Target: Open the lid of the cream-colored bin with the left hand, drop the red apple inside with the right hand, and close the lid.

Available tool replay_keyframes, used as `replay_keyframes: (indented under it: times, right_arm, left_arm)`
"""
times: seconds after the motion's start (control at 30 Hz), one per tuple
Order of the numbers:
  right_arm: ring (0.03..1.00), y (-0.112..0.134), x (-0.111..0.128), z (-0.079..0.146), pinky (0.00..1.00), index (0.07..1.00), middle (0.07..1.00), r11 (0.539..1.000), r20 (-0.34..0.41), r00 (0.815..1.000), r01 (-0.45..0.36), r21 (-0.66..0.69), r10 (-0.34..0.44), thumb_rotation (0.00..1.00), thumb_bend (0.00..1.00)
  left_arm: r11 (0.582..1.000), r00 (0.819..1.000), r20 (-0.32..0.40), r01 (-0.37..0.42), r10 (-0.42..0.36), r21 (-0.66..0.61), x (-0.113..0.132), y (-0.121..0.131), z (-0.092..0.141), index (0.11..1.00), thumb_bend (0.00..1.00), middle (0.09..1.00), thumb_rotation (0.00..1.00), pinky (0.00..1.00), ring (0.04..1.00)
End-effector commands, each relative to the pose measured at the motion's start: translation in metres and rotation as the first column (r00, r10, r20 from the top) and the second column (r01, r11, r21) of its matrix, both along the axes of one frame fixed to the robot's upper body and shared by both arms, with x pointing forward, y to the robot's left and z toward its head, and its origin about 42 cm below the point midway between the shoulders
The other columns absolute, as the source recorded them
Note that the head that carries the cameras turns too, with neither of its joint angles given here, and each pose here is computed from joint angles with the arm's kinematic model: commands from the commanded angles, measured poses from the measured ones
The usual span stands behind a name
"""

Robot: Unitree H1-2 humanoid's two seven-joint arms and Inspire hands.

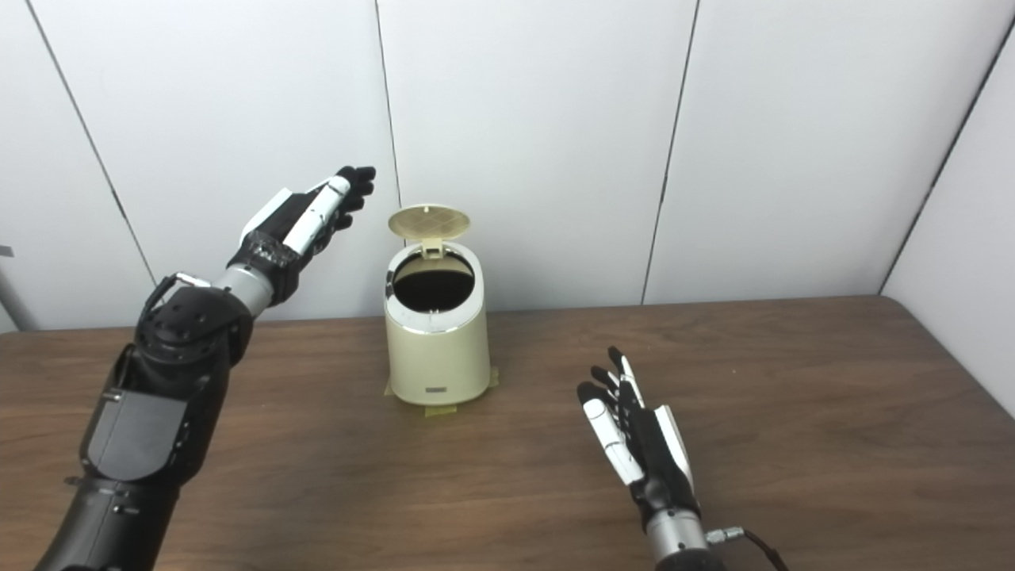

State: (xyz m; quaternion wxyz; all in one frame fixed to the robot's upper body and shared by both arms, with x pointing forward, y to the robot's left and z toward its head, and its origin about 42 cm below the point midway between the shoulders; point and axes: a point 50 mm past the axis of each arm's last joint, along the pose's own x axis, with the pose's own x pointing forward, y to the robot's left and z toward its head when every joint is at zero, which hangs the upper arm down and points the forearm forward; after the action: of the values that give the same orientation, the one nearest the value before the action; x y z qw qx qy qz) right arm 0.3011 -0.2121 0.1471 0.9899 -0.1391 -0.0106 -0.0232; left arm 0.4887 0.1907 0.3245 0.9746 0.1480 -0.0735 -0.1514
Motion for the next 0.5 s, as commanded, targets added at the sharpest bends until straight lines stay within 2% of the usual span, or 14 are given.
replay_keyframes:
  times: [0.0, 0.3, 0.47]
  right_arm:
    - [0.878, 0.008, 0.007, 0.021, 0.78, 1.000, 0.908, 1.000, 0.080, 0.997, -0.018, 0.001, 0.018, 0.96, 0.49]
    - [0.875, 0.013, 0.006, 0.019, 0.76, 1.000, 0.901, 1.000, 0.068, 0.998, -0.016, -0.022, 0.018, 0.99, 0.46]
    - [0.882, 0.013, 0.007, 0.017, 0.77, 1.000, 0.904, 1.000, 0.047, 0.999, -0.014, -0.018, 0.015, 1.00, 0.48]
  left_arm:
    - [1.000, 0.993, 0.119, 0.009, -0.009, -0.004, 0.007, -0.004, 0.040, 0.953, 0.43, 0.969, 1.00, 1.00, 0.978]
    - [0.999, 0.992, 0.125, -0.011, 0.005, 0.042, 0.021, -0.001, 0.055, 0.933, 0.44, 0.911, 1.00, 1.00, 0.946]
    - [0.989, 0.988, 0.153, -0.004, -0.018, 0.144, 0.023, -0.003, 0.055, 0.926, 0.44, 0.910, 1.00, 0.99, 0.947]
